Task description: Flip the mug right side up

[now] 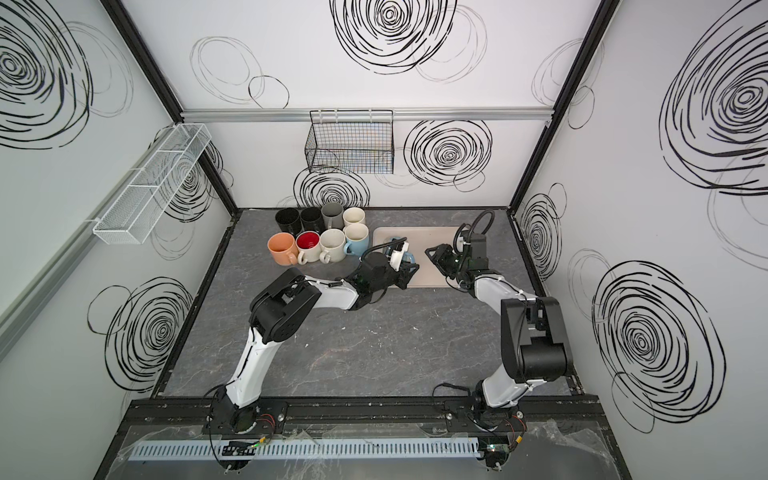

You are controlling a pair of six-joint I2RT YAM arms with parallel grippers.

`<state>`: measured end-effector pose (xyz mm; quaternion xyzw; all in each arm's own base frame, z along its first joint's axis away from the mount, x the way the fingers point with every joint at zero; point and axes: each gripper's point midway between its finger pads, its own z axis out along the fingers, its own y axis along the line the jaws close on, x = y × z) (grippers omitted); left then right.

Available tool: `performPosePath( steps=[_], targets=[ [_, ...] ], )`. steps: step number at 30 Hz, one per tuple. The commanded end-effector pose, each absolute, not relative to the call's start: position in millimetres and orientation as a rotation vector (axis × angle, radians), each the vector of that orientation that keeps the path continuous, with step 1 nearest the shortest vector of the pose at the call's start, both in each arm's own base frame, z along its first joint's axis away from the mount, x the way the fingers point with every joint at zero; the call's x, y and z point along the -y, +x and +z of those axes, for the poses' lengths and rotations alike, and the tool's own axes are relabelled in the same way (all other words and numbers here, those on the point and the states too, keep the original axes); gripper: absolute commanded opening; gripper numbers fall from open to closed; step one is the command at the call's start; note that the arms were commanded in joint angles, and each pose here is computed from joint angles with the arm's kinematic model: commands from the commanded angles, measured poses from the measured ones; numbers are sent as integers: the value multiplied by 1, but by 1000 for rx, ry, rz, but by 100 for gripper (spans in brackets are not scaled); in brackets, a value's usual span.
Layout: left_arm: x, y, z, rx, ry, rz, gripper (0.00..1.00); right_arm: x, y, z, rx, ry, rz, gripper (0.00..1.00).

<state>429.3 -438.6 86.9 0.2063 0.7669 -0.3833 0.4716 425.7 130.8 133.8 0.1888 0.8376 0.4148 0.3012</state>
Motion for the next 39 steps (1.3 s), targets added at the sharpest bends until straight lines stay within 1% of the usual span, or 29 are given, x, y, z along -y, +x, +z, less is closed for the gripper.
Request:
performPosePath(
  steps=[1, 7, 12, 20, 25, 27, 29, 33, 35, 39],
  targets=[
    [429, 432, 122, -1779, 418, -962, 25, -140, 420, 116, -2317, 448, 1097, 45],
    [416, 418, 103, -1821, 356, -987, 35, -156, 420, 106, -2381, 377, 1078, 48],
    [404, 411, 108, -1808, 314, -1008, 43, -163, 420, 108, -2408, 321, 1046, 49],
    [392, 401, 118, -1803, 304, -1026, 48, -164, 423, 123, -2411, 219, 954, 51],
    [384, 396, 123, -1800, 290, -1045, 49, -168, 421, 133, -2407, 59, 916, 52],
    [379, 392, 124, -1803, 280, -1061, 49, -169, 421, 139, -2402, -95, 841, 53],
    [375, 388, 125, -1810, 272, -1068, 49, -166, 422, 138, -2413, -238, 696, 53],
    [366, 381, 116, -1862, 259, -1055, 50, -184, 419, 137, -2400, -554, 496, 55],
    [359, 379, 114, -1868, 236, -1062, 50, -193, 420, 133, -2400, -627, 385, 55],
    [343, 374, 112, -1864, 179, -1071, 50, -204, 419, 122, -2416, -711, 279, 56]
  ],
)
